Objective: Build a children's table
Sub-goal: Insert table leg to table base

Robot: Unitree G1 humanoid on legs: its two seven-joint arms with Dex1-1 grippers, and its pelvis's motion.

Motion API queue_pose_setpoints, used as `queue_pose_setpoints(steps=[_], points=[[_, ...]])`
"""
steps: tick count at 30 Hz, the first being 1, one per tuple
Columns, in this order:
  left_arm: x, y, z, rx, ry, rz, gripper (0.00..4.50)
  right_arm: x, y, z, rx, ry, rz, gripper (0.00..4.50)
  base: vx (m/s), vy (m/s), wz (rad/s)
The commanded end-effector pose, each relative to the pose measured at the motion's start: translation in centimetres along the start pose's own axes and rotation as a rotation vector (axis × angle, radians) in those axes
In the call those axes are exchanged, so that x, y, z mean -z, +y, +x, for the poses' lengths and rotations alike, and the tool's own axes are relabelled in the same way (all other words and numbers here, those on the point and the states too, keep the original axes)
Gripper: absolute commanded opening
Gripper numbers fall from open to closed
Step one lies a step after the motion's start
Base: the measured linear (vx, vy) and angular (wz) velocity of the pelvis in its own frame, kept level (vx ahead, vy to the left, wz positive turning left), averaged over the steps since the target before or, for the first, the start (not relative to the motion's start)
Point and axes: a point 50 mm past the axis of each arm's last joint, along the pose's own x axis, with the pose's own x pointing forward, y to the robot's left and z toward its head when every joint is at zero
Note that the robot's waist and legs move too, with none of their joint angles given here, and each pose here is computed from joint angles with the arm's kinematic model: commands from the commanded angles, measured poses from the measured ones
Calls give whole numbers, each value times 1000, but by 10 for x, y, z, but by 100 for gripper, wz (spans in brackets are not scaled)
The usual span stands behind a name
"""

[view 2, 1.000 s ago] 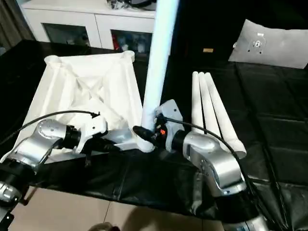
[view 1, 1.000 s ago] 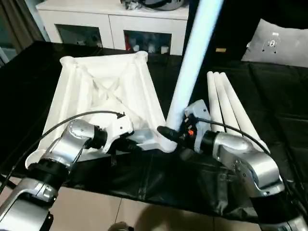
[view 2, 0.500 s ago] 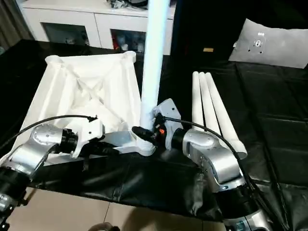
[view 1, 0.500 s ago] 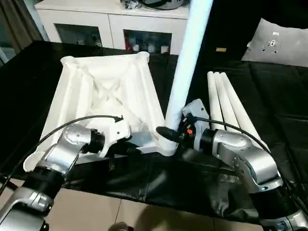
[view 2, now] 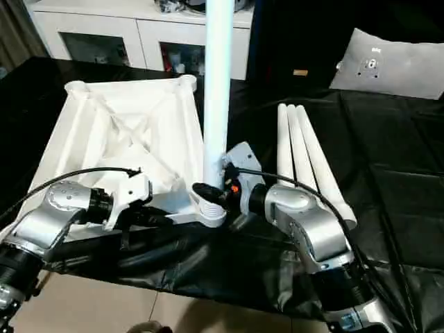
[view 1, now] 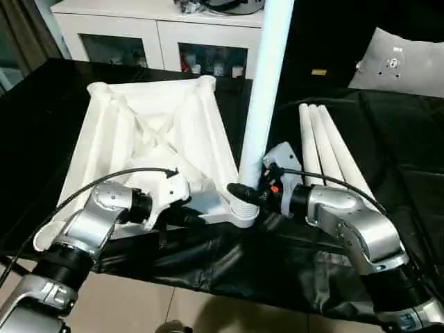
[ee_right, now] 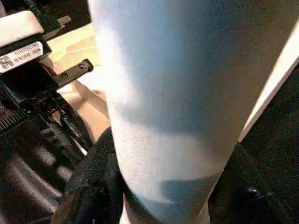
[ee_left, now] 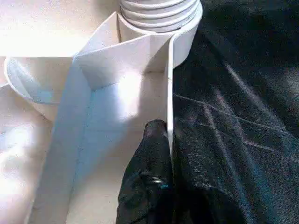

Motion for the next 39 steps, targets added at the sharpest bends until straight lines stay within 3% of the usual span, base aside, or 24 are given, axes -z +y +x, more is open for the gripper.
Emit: queue_pose_setpoints(steps=[1,9,15,22,28,32,33,34,39], points=[[-15,-6,2,62,-93,40,0,23,-4,0,24,109,53,191,0,0,0],[-13,-2,1,2,-69,64,0,29,3,-1,-18,113,91,191,0,0,0],[-13,1,2,-37,-68,60,0,45,2,-3,-2,99,162,191,0,0,0],[-14,3,1,-61,-103,41,0,70,0,-12,67,7,312,191,0,0,0],[-17,4,1,-76,-132,28,0,85,4,-18,111,-23,317,191,0,0,0],[-17,3,0,-74,-126,35,0,92,11,-24,158,-24,225,191,0,0,0],[-17,3,0,-72,-122,38,0,93,11,-25,160,-11,197,191,0,0,0],[-16,2,1,-66,-113,44,0,94,14,-24,144,42,111,191,0,0,0],[-15,1,1,-53,-98,52,0,94,16,-19,86,101,24,191,0,0,0]])
